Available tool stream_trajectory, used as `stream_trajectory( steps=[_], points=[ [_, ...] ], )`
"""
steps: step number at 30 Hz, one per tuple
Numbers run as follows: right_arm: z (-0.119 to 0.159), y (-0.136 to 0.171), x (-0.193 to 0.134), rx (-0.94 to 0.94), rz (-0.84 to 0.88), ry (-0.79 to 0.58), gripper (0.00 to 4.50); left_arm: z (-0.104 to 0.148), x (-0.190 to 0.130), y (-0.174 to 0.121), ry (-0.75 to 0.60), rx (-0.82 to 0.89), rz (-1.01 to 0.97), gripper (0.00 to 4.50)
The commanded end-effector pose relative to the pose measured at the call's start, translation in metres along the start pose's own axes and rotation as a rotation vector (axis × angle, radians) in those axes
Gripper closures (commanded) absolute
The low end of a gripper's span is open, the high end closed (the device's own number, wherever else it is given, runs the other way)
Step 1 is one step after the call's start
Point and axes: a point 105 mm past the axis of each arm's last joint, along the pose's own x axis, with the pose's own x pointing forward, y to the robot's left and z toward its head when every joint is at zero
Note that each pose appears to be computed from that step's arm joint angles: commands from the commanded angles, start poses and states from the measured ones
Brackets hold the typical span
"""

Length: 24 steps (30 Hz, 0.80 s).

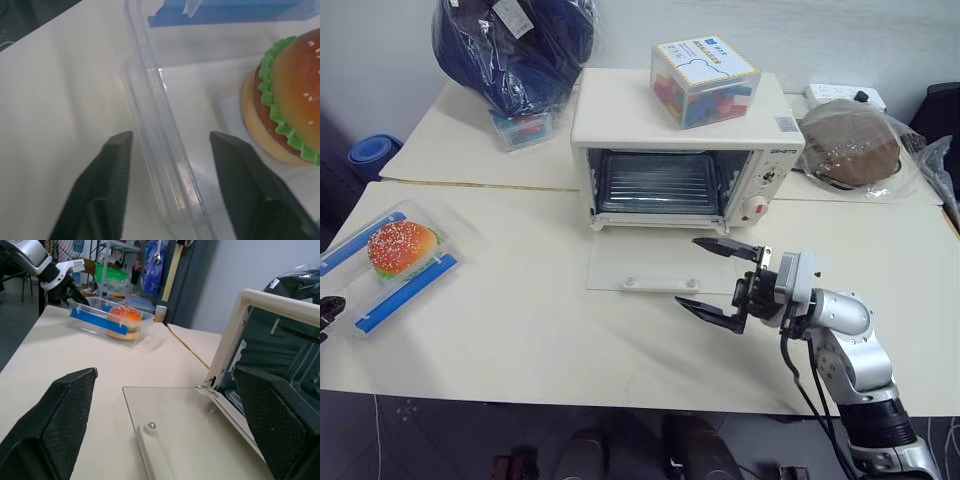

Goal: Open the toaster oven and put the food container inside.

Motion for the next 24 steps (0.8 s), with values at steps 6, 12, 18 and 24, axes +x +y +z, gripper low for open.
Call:
stream_trajectory(
  steps=[6,12,18,24],
  points=[
    [0.001,-0.015,-0.014,-0.047,-0.121,0.006,0.00,0.034,-0.020,-0.029,-0.055,0.108,-0.076,4.22],
    [-0.011,-0.032,-0.043,-0.084,-0.230,0.096,0.00,0.021,-0.027,-0.095,-0.011,0.292,-0.239,4.22],
    [-0.021,-0.023,-0.075,-0.070,-0.265,0.193,0.00,-0.015,-0.031,-0.169,0.079,0.441,-0.451,4.22],
    [-0.018,-0.011,-0.090,-0.066,-0.326,0.228,0.00,-0.066,-0.034,-0.262,0.163,0.509,-0.712,4.22]
  ],
)
